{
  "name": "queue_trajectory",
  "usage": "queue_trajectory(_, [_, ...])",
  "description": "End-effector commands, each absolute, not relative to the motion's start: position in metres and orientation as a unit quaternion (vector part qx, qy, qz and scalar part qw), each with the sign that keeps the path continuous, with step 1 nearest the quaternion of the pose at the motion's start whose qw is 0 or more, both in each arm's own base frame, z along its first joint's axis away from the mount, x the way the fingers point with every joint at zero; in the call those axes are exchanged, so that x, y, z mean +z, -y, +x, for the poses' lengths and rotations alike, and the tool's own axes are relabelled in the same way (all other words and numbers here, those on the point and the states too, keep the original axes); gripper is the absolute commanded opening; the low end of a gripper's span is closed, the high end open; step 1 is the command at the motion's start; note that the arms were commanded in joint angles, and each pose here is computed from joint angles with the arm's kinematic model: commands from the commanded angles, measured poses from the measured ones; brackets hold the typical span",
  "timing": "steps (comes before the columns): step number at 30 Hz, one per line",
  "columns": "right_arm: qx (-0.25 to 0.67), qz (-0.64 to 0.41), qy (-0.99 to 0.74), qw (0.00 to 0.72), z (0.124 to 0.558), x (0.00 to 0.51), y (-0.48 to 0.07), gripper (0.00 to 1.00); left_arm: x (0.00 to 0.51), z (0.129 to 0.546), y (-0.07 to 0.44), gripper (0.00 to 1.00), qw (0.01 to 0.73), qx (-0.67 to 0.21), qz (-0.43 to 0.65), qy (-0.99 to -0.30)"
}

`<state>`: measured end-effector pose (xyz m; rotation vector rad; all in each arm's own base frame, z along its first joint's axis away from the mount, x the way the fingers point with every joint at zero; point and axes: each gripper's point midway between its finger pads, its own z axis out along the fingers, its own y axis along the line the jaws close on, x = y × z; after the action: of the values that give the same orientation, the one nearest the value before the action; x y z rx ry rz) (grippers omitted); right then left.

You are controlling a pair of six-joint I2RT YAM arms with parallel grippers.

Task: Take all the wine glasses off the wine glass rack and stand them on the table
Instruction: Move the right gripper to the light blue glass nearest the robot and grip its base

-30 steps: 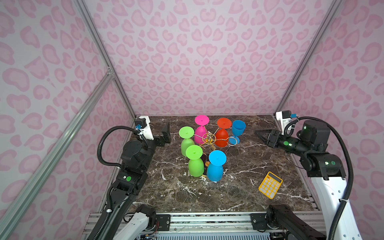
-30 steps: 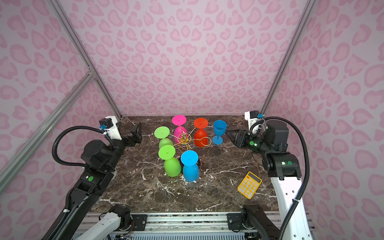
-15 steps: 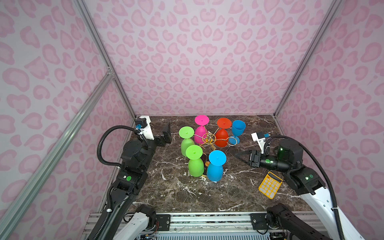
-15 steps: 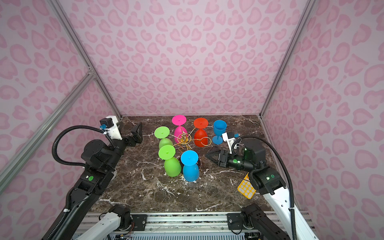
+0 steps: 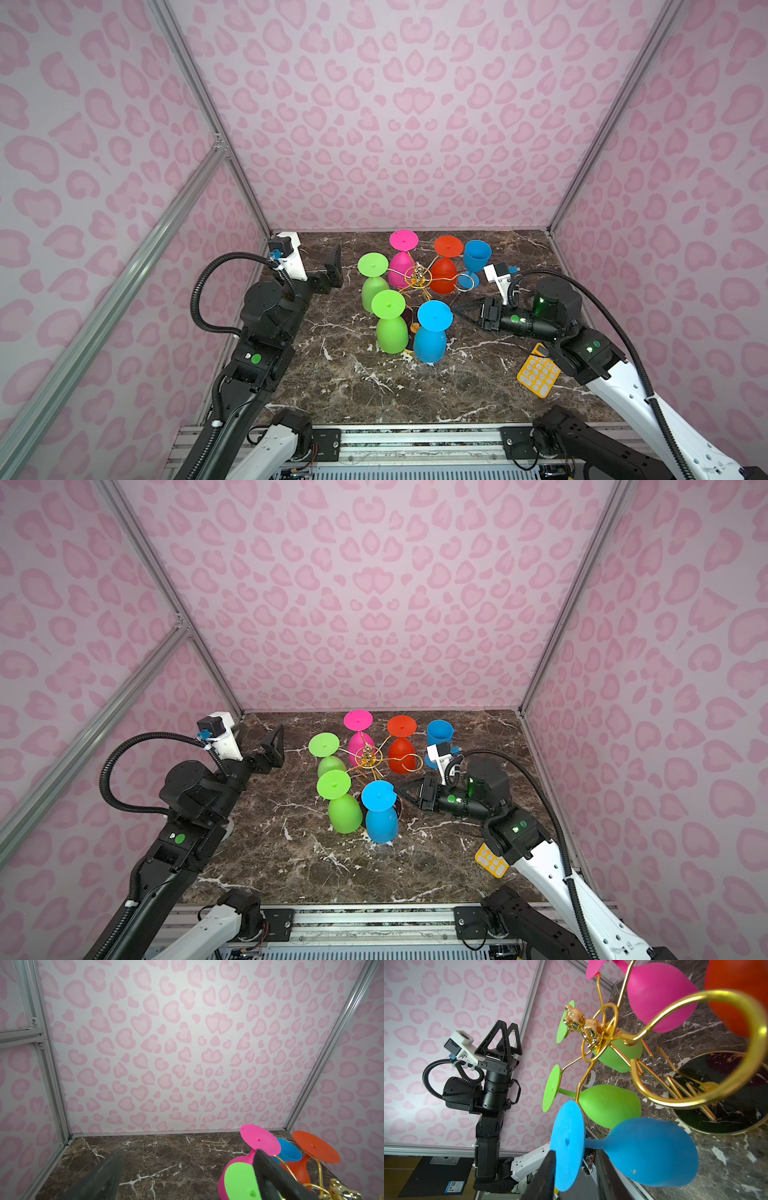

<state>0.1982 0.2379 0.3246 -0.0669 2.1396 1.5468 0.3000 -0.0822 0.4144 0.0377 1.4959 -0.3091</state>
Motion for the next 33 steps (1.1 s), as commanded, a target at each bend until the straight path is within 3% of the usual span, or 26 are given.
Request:
queue_trajectory(1, [0.574, -0.019, -0.778, 0.255, 0.202, 0.327, -0.240, 0.34, 0.426, 0.297, 0.083, 0.98, 0.734, -0.148, 0.018, -0.662])
queue_trajectory(18, [0.583, -0.014, -0.777, 0.236, 0.203, 0.320, -0.251, 0.31, 0.422, 0.299, 0.085, 0.98, 0.731, -0.146, 0.025, -0.666])
queue_trajectory(33, [0.585, -0.008, -0.777, 0.230, 0.204, 0.320, -0.253, 0.17, 0.420, 0.299, 0.086, 0.98, 0.730, -0.145, 0.029, -0.668])
